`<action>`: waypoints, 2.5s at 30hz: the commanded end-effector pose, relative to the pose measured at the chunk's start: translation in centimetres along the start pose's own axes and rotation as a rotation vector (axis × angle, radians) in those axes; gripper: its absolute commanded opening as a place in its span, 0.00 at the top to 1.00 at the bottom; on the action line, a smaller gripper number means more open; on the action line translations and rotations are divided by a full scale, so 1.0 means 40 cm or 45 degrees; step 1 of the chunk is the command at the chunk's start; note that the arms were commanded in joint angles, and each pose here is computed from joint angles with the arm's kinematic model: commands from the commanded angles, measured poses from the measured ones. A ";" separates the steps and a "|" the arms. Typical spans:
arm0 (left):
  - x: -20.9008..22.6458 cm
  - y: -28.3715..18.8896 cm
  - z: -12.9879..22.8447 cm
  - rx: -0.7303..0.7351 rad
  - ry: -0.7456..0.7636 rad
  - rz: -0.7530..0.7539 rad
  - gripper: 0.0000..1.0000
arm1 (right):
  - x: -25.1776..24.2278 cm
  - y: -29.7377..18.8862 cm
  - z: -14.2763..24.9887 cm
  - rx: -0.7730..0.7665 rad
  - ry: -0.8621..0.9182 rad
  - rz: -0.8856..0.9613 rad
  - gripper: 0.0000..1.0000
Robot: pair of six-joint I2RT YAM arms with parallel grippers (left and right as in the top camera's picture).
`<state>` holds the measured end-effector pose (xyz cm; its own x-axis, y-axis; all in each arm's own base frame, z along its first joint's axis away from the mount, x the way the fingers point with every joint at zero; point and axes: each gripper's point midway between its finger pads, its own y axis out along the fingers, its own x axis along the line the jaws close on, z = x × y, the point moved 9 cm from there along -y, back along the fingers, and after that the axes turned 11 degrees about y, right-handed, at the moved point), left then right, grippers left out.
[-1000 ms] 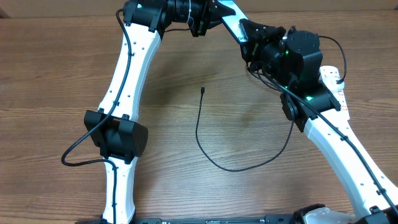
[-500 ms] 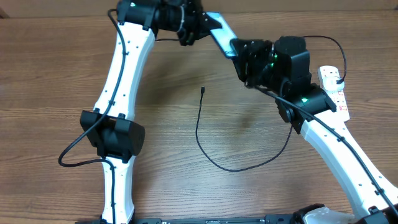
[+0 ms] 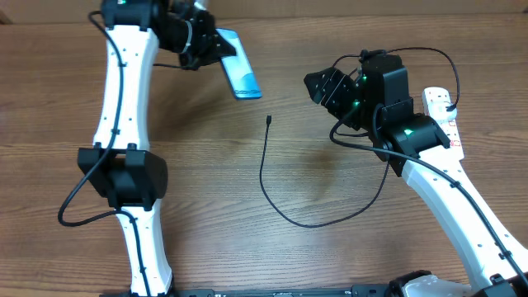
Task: Plug charger to phone and switch on socket
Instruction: 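Release the phone from the right gripper, keeping it in the left, then lower the right gripper onto the black USB-C cable plug end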
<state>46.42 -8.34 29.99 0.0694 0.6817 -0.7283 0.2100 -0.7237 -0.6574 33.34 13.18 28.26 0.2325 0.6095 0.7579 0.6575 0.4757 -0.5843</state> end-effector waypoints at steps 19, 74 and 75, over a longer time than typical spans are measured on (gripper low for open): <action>0.110 -0.207 -0.037 -0.181 0.063 0.347 0.96 | 0.017 0.151 -0.001 0.359 -0.301 0.224 0.37; 0.143 -0.223 -0.024 -0.168 -0.047 0.266 0.96 | -0.154 0.532 0.176 0.581 -0.234 0.481 0.69; 0.143 -0.223 -0.024 -0.167 -0.047 0.266 0.96 | -0.153 0.532 0.176 0.580 -0.227 0.481 0.70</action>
<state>46.02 1.79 31.21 0.0838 0.5348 -0.8408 0.3099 -0.8159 -0.4881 41.03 23.99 9.80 0.2137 0.8673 0.4497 0.1786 0.4179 -0.8908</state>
